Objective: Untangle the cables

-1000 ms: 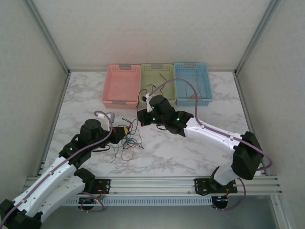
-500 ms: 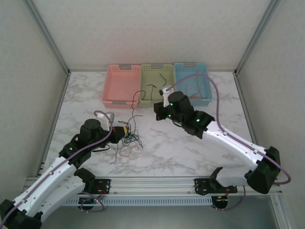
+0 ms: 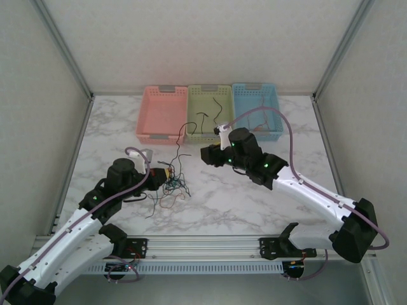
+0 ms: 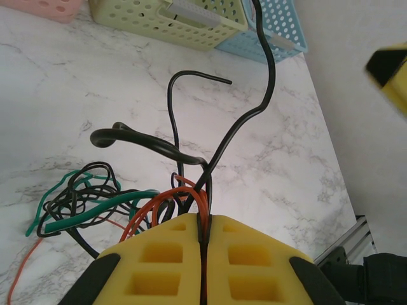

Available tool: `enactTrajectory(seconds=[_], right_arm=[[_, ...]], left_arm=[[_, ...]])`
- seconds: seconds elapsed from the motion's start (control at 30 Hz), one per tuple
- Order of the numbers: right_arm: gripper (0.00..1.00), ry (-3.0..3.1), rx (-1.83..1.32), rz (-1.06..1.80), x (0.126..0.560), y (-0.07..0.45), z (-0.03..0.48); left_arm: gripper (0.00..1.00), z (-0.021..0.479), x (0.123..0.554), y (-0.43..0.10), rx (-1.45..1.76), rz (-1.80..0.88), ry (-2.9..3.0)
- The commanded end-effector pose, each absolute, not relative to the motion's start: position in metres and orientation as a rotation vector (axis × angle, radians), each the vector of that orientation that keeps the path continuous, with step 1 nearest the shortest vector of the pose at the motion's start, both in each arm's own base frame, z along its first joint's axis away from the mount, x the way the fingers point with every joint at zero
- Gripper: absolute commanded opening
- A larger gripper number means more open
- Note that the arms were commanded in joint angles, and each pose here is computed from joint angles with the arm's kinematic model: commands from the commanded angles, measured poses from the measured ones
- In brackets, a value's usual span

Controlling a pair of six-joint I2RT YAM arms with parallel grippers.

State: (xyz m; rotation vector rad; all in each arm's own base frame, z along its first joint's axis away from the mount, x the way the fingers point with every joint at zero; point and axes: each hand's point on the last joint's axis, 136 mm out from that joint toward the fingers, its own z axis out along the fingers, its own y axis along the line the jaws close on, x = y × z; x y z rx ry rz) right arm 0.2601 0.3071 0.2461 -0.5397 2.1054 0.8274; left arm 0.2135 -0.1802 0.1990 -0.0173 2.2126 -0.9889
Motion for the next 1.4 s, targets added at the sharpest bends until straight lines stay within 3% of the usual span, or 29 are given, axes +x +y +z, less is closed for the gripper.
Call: enactTrajectory(seconds=[0.0,0.4,0.57,0.83,1.37], right_arm=[[0.48,2.105,-0.609,0.938,0.248,0.322,0.234],[0.55,2.202,-0.763,1.115,0.228,0.361,0.152],[0.56,2.173,-0.807,1.205,0.219,0.388,0.144],[0.5,2.228,-0.824,1.195,0.219,0.4,0.118],[0.58,2.107,-0.782,1.231,0.21,0.383,0.154]], left_arm=[[0.0,0.231,0.221,-0.185,-0.043,-1.069,2.111],[0.0,0.245,0.219,-0.188,-0.032,-1.097,2.098],[0.0,0.241,0.219,-0.186,-0.037,-1.078,2.11],[0.0,0.231,0.219,-0.182,-0.051,-1.048,2.128],[0.0,0.223,0.219,-0.178,-0.059,-1.02,2.142]])
